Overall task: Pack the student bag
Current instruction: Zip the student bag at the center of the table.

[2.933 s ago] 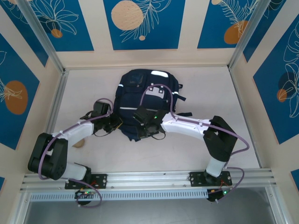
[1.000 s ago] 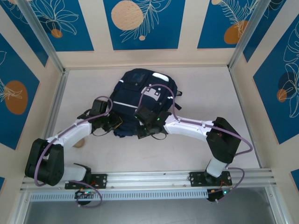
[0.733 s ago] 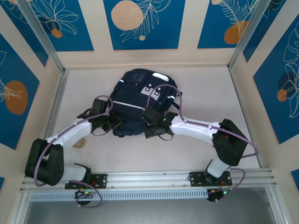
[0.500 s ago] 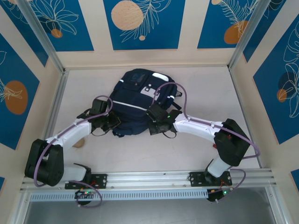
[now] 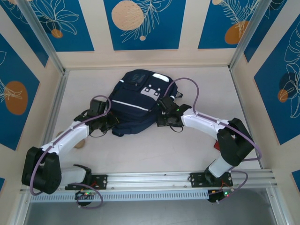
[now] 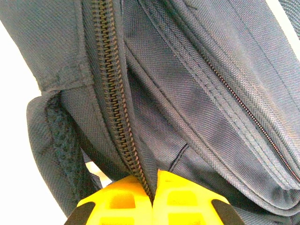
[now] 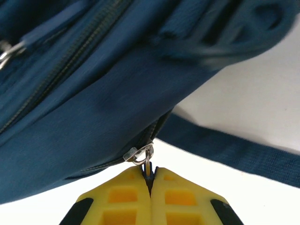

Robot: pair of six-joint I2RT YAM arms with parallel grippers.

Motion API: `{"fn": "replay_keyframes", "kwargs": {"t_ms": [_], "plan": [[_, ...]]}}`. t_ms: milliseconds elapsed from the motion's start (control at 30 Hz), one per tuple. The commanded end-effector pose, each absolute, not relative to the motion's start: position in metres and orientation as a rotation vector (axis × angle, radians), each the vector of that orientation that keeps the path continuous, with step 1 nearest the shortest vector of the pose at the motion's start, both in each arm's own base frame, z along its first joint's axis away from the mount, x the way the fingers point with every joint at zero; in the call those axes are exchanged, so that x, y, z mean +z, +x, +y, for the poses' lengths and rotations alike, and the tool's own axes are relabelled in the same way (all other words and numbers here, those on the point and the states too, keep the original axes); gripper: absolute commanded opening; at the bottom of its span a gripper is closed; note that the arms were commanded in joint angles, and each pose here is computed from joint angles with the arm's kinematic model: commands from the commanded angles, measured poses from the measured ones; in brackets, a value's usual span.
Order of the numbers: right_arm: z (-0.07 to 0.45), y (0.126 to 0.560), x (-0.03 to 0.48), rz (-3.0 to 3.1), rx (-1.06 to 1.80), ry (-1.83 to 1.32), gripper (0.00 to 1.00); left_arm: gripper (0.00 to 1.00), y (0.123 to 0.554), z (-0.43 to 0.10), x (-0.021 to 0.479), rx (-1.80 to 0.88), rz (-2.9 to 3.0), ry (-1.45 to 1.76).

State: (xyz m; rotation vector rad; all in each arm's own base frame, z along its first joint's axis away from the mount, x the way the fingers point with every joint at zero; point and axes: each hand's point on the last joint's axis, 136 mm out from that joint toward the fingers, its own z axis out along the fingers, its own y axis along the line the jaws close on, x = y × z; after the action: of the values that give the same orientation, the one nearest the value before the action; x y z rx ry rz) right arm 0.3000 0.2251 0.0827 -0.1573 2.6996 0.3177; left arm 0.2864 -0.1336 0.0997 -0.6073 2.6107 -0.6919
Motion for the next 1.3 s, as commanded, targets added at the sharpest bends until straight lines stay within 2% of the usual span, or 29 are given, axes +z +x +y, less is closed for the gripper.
{"fn": "replay_keyframes", "kwargs": {"t_ms": [0,300,467,533,567,633,733,800,900,1000,1267], "plan": [[0.199,0.317,0.094,2.650,0.287,-0.049,0.00,0.02,0.284,-0.112,0.113,-0.563,2.591,-0.593],[0.171,0.346,0.087,2.650,0.258,0.106,0.00,0.01,0.277,-0.122,0.114,-0.649,2.610,-0.551],[0.169,0.347,0.084,2.682,0.287,0.128,0.00,0.01,0.275,-0.131,0.115,-0.722,2.618,-0.524],[0.174,0.343,0.085,2.692,0.326,0.103,0.00,0.07,0.275,-0.135,0.117,-0.756,2.615,-0.511],[0.178,0.340,0.087,2.698,0.363,0.076,0.02,0.15,0.275,-0.137,0.119,-0.771,2.610,-0.499],[0.186,0.332,0.092,2.710,0.435,0.027,0.13,0.34,0.275,-0.140,0.124,-0.794,2.604,-0.473],[0.190,0.319,0.100,2.714,0.500,-0.012,0.29,0.51,0.276,-0.143,0.135,-0.812,2.586,-0.412],[0.185,0.311,0.107,2.702,0.507,0.002,0.44,0.58,0.277,-0.144,0.145,-0.804,2.568,-0.346],[0.172,0.303,0.120,2.664,0.494,0.055,0.62,0.64,0.279,-0.147,0.160,-0.766,2.544,-0.225],[0.161,0.299,0.134,2.616,0.497,0.119,0.74,0.66,0.282,-0.155,0.174,-0.708,2.531,-0.072],[0.137,0.298,0.156,2.496,0.561,0.304,0.95,0.69,0.290,-0.209,0.188,-0.431,2.516,0.395]]}}
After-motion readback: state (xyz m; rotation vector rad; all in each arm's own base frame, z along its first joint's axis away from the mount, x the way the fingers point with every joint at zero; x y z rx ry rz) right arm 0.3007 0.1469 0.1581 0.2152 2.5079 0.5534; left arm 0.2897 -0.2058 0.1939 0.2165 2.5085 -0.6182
